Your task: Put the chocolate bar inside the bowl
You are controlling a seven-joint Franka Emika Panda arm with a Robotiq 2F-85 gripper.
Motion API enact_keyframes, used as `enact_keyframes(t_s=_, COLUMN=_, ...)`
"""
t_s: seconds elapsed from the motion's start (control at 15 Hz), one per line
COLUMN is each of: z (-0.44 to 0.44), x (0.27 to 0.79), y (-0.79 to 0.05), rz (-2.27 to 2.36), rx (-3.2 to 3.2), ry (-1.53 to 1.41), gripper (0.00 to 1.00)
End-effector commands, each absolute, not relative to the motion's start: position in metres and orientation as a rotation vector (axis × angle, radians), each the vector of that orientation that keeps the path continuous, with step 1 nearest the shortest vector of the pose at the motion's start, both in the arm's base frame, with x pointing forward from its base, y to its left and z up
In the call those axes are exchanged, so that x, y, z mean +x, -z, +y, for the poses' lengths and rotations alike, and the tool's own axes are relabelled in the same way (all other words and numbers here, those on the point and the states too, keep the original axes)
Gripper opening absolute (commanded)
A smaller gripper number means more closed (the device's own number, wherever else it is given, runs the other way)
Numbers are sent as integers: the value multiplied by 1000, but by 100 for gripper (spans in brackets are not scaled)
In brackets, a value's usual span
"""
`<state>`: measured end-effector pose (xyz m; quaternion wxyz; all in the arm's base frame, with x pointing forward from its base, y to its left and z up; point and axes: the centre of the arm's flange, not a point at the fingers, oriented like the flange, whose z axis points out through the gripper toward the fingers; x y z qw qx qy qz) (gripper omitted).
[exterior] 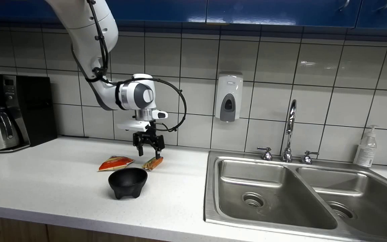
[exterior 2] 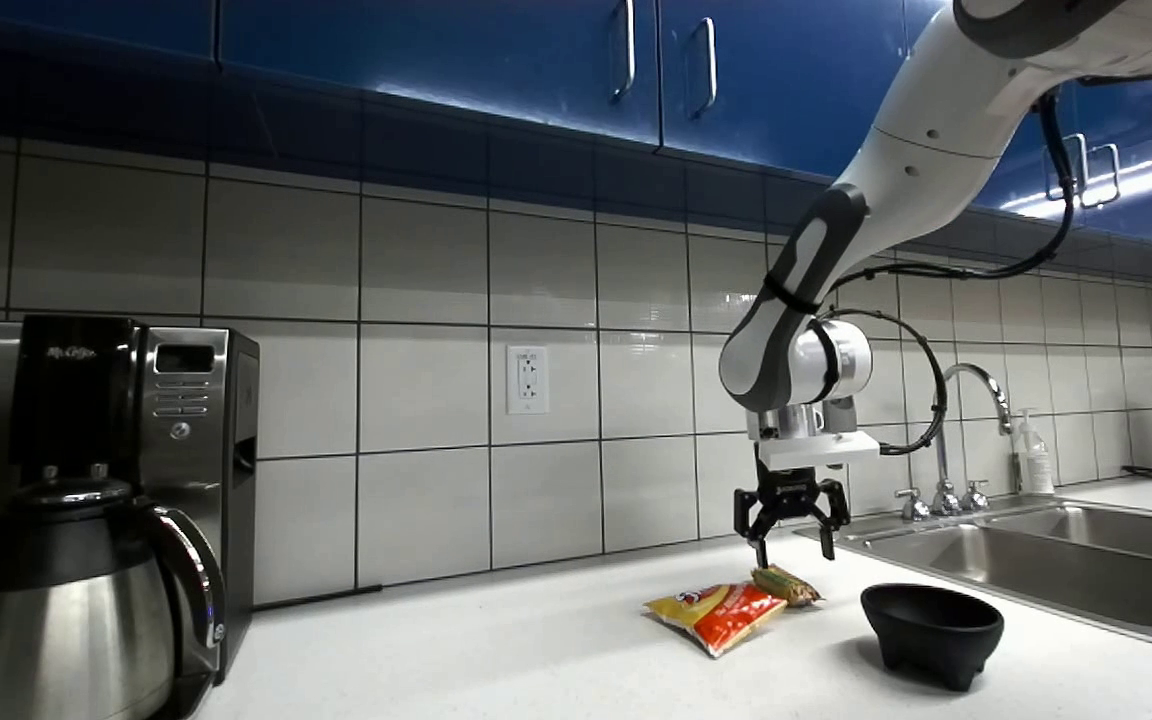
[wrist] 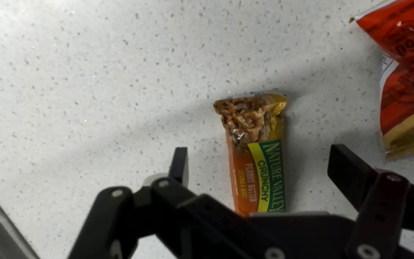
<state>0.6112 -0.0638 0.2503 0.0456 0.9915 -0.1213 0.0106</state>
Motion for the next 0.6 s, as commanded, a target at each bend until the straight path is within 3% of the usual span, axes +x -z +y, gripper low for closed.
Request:
enact_keyframes(t_s=0.0, z=-64, x=634, y=-242, rz=-396, rx=3011, ry=-21, gripper=100)
enact_keyframes(t_s=0.53, z=-68, x=650, y=-222, rz=-400, rx=3007, ry=-5, gripper=100)
